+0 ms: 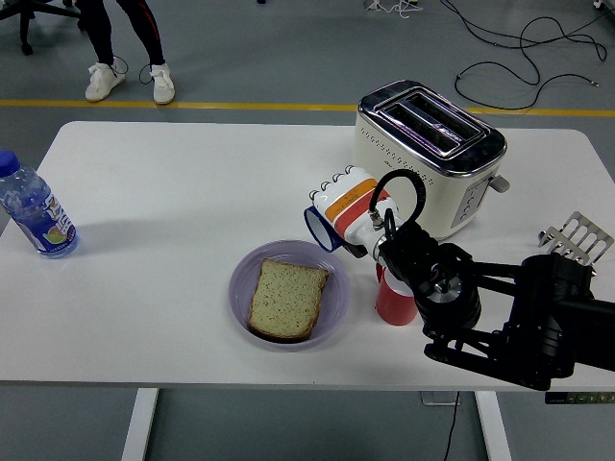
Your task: Pick up the cup,pour liquid into bread,place the cup on the desk
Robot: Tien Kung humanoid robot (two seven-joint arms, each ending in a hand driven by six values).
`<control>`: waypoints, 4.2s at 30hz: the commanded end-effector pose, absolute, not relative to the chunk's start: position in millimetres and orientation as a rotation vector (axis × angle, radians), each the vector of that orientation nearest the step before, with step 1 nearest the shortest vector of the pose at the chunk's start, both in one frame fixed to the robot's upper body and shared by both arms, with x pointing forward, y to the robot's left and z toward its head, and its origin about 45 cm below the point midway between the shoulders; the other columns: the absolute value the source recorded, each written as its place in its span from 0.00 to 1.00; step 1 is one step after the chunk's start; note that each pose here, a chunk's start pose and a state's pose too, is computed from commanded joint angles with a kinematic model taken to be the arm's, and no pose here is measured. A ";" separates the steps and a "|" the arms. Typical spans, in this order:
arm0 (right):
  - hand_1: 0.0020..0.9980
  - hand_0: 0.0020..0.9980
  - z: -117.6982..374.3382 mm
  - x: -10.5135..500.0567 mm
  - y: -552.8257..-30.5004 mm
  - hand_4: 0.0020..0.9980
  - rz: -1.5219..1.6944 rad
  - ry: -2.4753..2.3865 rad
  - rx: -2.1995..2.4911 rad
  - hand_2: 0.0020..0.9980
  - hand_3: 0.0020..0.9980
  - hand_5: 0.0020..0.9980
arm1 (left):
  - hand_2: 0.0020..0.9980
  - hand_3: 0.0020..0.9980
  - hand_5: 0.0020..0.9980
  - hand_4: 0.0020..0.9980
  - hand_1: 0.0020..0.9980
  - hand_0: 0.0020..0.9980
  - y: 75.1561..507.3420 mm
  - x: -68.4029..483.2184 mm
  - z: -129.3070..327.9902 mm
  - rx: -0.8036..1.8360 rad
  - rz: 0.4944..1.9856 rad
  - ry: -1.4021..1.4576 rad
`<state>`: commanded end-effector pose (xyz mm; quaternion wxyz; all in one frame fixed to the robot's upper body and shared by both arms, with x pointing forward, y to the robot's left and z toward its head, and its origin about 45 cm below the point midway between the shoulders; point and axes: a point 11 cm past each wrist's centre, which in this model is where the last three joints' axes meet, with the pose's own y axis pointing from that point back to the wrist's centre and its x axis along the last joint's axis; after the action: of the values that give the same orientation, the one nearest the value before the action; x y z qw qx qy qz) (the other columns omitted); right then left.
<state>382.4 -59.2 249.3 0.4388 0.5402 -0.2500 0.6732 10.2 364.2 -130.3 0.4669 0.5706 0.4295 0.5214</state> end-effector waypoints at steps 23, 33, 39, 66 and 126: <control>0.40 0.39 294.6 378.1 -85.4 0.57 1.102 -1.084 2.077 0.51 0.53 0.06 | 0.74 0.66 0.94 0.42 0.71 0.67 365.1 16.5 -129.7 1.394 1.287 1.042; 0.39 0.37 297.5 372.4 -128.1 0.57 0.507 -1.267 2.362 0.51 0.54 0.05 | 0.74 0.66 0.94 0.42 0.71 0.67 365.2 17.9 -129.6 1.395 1.284 1.036; 0.39 0.37 297.5 366.4 -164.9 0.56 0.310 -1.448 2.381 0.52 0.54 0.04 | 0.74 0.66 0.94 0.42 0.71 0.67 365.0 18.3 -129.6 1.393 1.286 1.034; 0.44 0.46 229.7 344.4 -289.7 0.56 0.080 -2.092 2.120 0.54 0.56 0.03 | 0.74 0.66 0.95 0.41 0.71 0.67 362.6 6.0 -130.9 1.409 1.261 1.046; 0.45 0.51 95.6 313.2 -337.6 0.60 0.075 -2.302 1.810 0.53 0.55 0.11 | 0.74 0.65 0.95 0.41 0.71 0.67 362.7 17.5 -130.2 1.392 1.278 1.037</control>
<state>313.2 -337.6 95.6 0.1060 0.6144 -0.7815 0.0256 17.5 362.7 -130.2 0.4735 0.5687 0.4237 0.5223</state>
